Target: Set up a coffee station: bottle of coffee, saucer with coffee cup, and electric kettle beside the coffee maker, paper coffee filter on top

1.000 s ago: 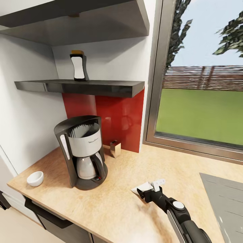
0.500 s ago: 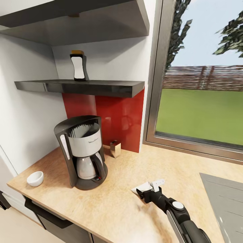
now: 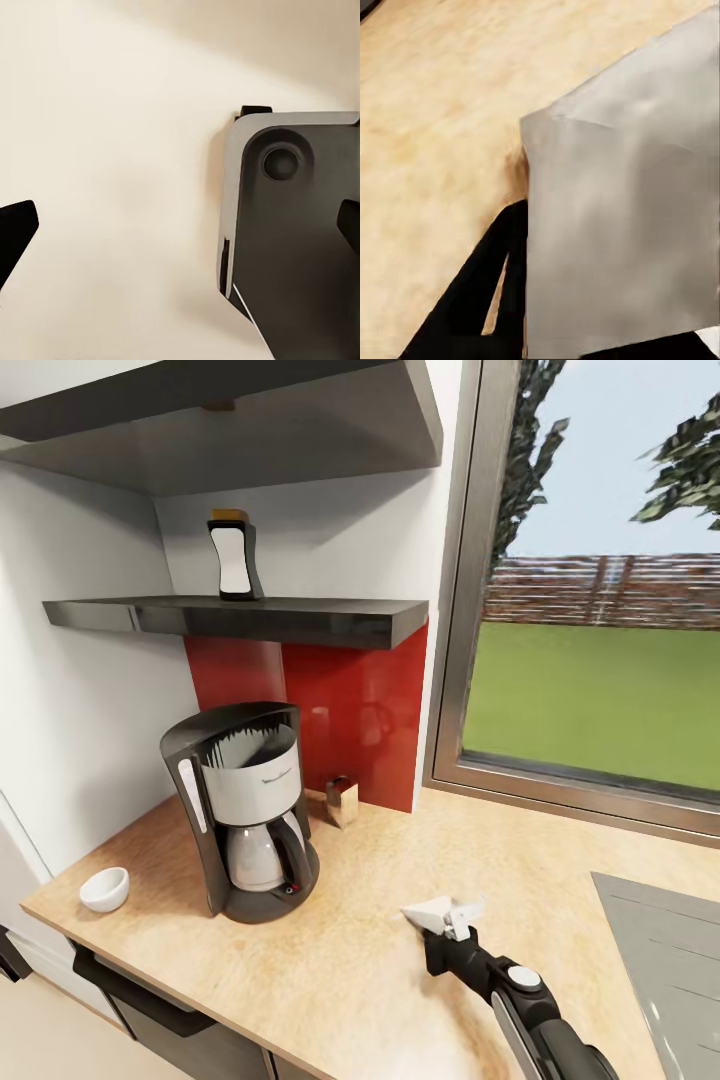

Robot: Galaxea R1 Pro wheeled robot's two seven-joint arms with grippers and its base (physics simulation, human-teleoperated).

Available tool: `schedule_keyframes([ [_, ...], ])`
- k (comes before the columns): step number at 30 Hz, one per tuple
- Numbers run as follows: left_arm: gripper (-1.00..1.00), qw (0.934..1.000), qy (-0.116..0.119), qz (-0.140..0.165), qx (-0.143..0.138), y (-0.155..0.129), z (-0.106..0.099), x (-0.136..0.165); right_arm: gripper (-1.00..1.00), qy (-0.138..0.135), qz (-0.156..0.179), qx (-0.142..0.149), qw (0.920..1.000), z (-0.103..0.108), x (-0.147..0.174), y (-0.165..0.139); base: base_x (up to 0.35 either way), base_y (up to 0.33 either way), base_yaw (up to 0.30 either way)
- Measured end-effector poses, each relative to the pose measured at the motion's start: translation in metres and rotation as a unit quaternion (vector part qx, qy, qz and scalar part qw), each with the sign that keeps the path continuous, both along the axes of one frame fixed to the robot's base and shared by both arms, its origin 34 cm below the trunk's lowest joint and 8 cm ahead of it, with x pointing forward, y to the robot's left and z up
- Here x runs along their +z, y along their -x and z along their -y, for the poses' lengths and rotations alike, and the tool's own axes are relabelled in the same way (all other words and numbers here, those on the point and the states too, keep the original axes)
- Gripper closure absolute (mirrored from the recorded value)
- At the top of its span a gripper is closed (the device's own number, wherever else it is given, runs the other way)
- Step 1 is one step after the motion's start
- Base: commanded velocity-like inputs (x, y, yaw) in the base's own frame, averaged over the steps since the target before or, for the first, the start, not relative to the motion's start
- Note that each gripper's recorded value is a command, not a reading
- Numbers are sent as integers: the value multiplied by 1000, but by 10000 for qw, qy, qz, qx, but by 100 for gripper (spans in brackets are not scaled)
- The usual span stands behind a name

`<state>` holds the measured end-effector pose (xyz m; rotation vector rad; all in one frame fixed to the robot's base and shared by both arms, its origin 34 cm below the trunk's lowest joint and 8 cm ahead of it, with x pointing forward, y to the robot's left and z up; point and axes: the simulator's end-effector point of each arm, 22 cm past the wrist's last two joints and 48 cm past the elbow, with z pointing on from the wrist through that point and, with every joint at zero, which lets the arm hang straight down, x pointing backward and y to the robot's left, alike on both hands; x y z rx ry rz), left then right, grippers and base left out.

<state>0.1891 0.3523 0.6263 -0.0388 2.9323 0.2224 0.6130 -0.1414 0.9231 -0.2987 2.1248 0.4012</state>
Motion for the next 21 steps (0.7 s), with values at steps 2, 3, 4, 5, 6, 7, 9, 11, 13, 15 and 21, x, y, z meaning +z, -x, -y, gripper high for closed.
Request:
schedule_keyframes([
  [2, -100, 10000, 0, 1, 0, 0, 0, 0, 100, 1, -14, 6, 10000, 0, -1, 1, 0, 0, 0],
  [3, -100, 10000, 0, 1, 0, 0, 0, 0, 100, 11, -18, 5, 10000, 0, -2, 1, 0, 0, 0],
  [4, -100, 10000, 0, 1, 0, 0, 0, 0, 100, 11, -21, 5, 10000, 0, -2, 1, 0, 0, 0],
  [5, -100, 10000, 1, 1, 0, 0, 0, 0, 100, 11, -22, 5, 10000, 0, -2, 1, 0, 0, 0],
  [6, -100, 10000, 2, 0, 0, 0, 0, 0, 100, 9, -24, 4, 10000, 0, -3, 1, 0, 0, 0],
  [7, -100, 10000, 3, 0, 0, 0, 0, 0, 100, 9, -24, 4, 10000, 0, -2, 1, 0, 0, 0],
  [9, -100, 10000, 1, -1, 1, 0, 0, 0, 100, 11, -22, 5, 10000, 0, -2, 1, 0, 0, 0],
  [11, -100, 10000, 3, 0, 0, 0, 0, 0, 100, 9, -21, 5, 10000, 0, -2, 1, 0, 0, 0],
  [13, -100, 10000, 6, 0, 0, 0, 1, 0, 100, 8, -21, 5, 10000, 0, -2, 1, 0, 0, 0],
  [15, -100, 10000, 7, 1, 0, 0, 1, 0, 100, 7, -21, 5, 10000, 0, -2, 1, 0, 0, 0],
  [21, -100, 10000, 7, 0, 0, 0, 1, 0, 100, 7, -14, 5, 10000, 0, -2, 1, 0, 0, 0],
])
